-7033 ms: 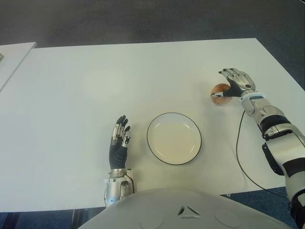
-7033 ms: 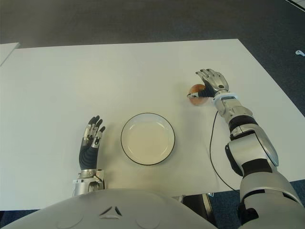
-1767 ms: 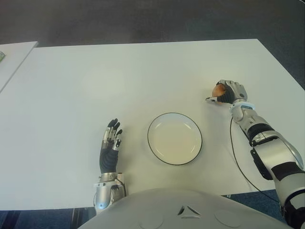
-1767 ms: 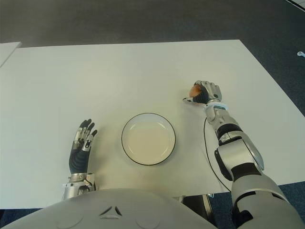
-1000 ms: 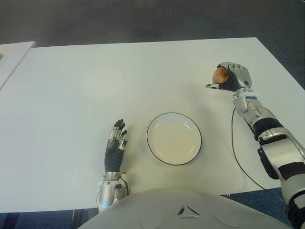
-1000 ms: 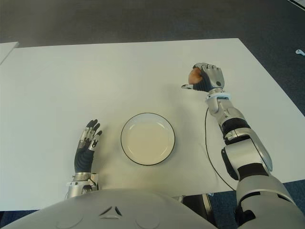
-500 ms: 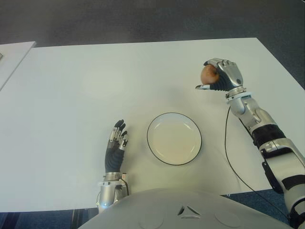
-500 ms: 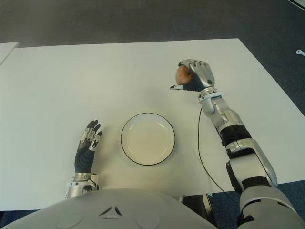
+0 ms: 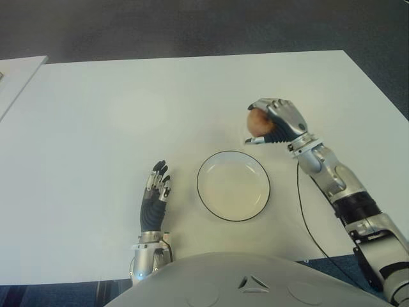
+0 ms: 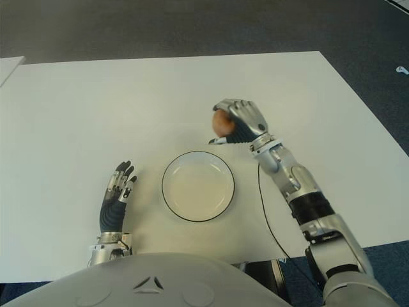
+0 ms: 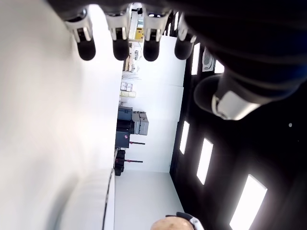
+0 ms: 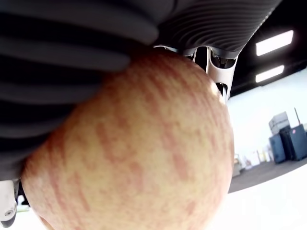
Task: Put the apples into the plate.
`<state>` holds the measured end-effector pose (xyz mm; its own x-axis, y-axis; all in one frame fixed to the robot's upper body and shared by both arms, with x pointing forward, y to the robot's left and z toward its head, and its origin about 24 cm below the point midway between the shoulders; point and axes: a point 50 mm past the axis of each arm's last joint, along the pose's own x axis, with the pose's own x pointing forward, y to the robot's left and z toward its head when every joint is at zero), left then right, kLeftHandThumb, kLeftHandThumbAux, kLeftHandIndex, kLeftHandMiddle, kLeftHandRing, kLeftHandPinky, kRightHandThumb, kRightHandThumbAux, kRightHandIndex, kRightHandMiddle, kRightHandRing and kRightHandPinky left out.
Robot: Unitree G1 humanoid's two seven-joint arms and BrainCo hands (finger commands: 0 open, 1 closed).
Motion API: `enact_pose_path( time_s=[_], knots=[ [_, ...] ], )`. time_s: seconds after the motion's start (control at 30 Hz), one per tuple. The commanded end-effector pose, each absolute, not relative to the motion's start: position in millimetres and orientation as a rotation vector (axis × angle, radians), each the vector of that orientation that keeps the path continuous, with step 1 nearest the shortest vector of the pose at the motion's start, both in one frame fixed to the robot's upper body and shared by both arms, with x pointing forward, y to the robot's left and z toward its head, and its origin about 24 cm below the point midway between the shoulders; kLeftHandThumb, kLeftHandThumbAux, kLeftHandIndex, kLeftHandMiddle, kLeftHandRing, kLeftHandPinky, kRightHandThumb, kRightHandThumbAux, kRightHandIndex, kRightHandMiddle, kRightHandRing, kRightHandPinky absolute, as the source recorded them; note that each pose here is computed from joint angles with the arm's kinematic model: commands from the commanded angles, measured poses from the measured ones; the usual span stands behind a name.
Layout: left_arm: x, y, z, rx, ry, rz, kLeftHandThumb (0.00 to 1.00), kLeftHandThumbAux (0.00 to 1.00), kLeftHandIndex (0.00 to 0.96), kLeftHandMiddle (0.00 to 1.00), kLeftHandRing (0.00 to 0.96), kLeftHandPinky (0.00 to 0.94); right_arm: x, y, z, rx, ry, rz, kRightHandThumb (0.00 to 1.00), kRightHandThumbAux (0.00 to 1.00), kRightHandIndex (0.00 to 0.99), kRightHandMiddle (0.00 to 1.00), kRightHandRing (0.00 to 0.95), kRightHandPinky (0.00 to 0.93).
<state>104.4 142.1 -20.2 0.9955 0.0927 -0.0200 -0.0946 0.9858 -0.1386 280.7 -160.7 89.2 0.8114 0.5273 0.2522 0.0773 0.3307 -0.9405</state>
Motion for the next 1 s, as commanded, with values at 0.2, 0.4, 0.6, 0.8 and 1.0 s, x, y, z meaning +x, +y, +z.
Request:
enact_pose_path(
  time_s=[0.2, 0.4, 0.6, 0.8, 1.0],
  knots=[
    [99, 139, -28, -0.146, 0.07, 0.096, 0.093, 0.499, 0.065, 0.021, 0.0, 0.018, 259, -131, 100, -1.171, -0.754, 0.435, 0.704, 0.717, 0.438, 0.696, 0.651, 0.591],
    [100, 140, -30, -0.147, 0.072, 0.105, 0.093, 0.502, 0.065, 0.024, 0.0, 0.018, 246, -124, 101, -1.162, -0.805, 0.493, 0.704, 0.718, 0.438, 0.704, 0.654, 0.601],
    [99, 138, -32, -0.152, 0.066, 0.105, 0.096, 0.515, 0.063, 0.026, 0.0, 0.016, 235, -120, 98, -1.154, -0.835, 0.534, 0.705, 0.718, 0.439, 0.708, 0.656, 0.604],
    [100, 136, -30, -0.153, 0.064, 0.105, 0.093, 0.521, 0.064, 0.033, 0.005, 0.031, 223, -118, 96, -1.138, -0.867, 0.576, 0.706, 0.718, 0.439, 0.704, 0.656, 0.596],
    [100, 136, -30, -0.158, 0.065, 0.11, 0.095, 0.526, 0.068, 0.038, 0.009, 0.023, 215, -118, 94, -1.133, -0.89, 0.617, 0.707, 0.717, 0.439, 0.706, 0.665, 0.563]
  ],
)
